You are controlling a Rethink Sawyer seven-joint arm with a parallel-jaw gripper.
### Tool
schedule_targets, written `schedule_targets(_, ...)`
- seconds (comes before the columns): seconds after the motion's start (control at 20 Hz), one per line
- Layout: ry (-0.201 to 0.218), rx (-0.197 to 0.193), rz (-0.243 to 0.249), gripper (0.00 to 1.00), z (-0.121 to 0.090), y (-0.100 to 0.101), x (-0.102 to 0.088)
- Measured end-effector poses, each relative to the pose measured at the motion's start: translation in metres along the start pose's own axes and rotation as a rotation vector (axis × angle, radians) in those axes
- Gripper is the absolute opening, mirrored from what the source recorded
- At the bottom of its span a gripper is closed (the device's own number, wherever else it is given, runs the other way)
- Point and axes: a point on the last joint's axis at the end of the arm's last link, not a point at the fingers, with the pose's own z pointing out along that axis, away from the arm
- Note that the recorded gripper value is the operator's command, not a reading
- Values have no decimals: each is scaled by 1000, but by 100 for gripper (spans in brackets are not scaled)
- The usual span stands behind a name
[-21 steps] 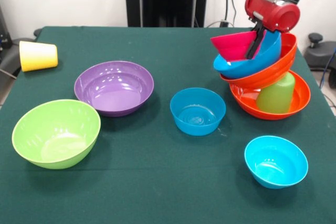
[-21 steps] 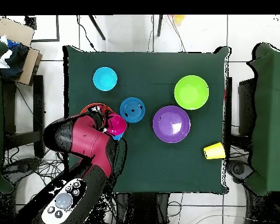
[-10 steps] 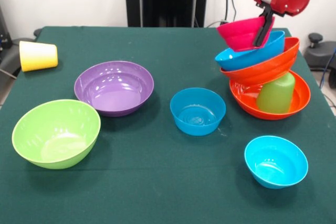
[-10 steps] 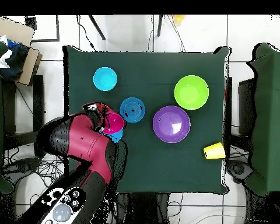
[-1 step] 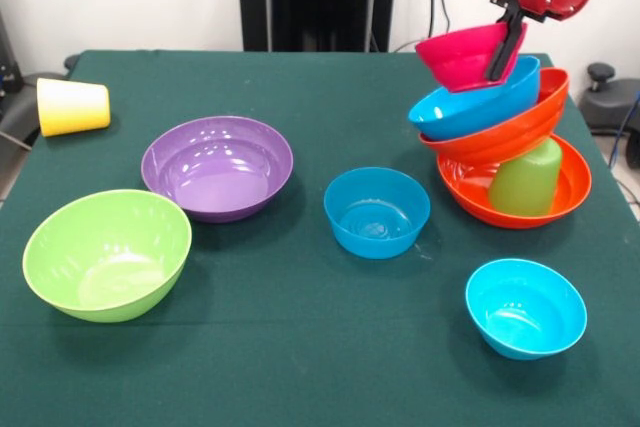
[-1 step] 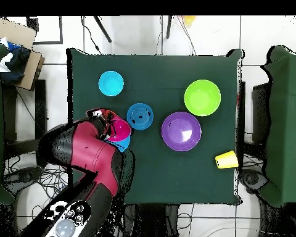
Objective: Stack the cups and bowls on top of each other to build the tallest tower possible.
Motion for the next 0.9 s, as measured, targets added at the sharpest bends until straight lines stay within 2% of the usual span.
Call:
schedule_targets(0.3, 2, 1, 6, 0, -3, -2, -2)
schedule_targets(0.5, 6, 16, 8, 0, 0, -10, -1)
schedule_targets(0.9, 21, 57, 6, 0, 14, -41, 13)
